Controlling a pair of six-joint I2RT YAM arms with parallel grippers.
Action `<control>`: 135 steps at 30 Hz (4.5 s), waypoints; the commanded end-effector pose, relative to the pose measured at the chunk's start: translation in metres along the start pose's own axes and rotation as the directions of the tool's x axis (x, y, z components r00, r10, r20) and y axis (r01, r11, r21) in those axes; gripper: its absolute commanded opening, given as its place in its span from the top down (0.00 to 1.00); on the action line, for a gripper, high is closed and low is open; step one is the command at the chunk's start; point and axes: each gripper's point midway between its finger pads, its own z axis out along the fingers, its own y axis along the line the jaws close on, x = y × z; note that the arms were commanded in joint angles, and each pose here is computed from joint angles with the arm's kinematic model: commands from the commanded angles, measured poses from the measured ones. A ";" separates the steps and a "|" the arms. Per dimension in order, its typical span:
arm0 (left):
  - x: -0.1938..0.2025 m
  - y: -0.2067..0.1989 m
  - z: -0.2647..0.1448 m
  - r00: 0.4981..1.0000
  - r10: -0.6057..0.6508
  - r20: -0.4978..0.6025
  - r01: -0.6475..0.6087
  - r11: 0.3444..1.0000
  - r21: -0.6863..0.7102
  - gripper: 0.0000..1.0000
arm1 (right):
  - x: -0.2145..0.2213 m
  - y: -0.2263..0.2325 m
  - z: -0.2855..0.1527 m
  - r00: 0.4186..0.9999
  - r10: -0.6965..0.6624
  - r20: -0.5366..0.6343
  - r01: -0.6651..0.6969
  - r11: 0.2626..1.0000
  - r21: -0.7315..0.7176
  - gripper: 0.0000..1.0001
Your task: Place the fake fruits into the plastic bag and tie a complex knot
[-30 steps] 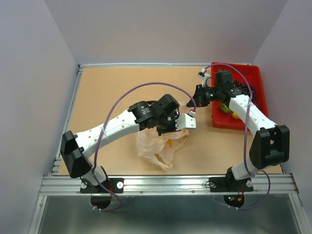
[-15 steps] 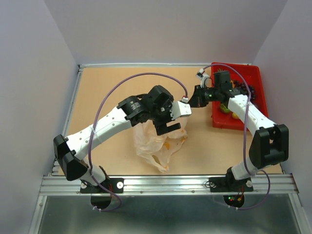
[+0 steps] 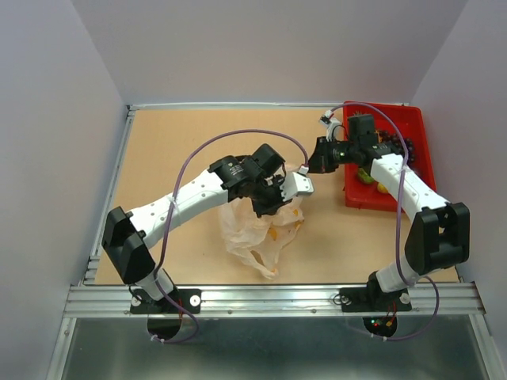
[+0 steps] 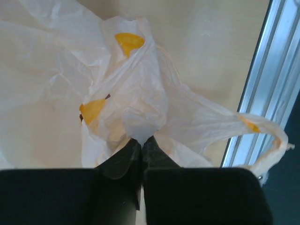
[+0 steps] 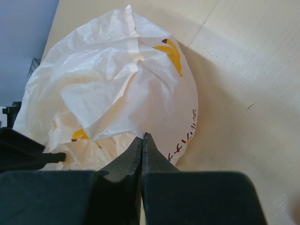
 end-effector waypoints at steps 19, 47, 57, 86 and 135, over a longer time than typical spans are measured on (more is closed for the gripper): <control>-0.098 0.074 -0.165 0.863 0.097 0.496 0.076 0.945 -0.318 1.00 | -0.083 0.010 0.034 0.978 -0.147 0.147 0.145 0.989 0.025 0.08; -0.093 0.046 -0.199 0.647 0.207 0.734 0.000 0.963 -0.271 1.00 | -0.003 0.079 0.038 0.925 -0.363 0.113 0.375 0.919 -0.117 0.26; -0.053 0.065 -0.248 0.642 0.124 0.757 0.228 0.912 -0.342 0.75 | -0.045 0.075 0.004 0.885 -0.402 0.235 0.382 0.916 0.125 1.00; -0.068 0.026 -0.198 0.612 -0.081 0.786 0.245 0.965 -0.091 0.01 | -0.036 0.155 0.052 0.655 -0.744 0.134 0.753 0.657 -0.030 0.95; -0.033 -0.012 -0.190 0.639 -0.210 0.740 0.196 0.975 0.108 1.00 | 0.001 0.074 0.031 0.709 -0.706 -0.003 0.683 0.684 0.257 0.86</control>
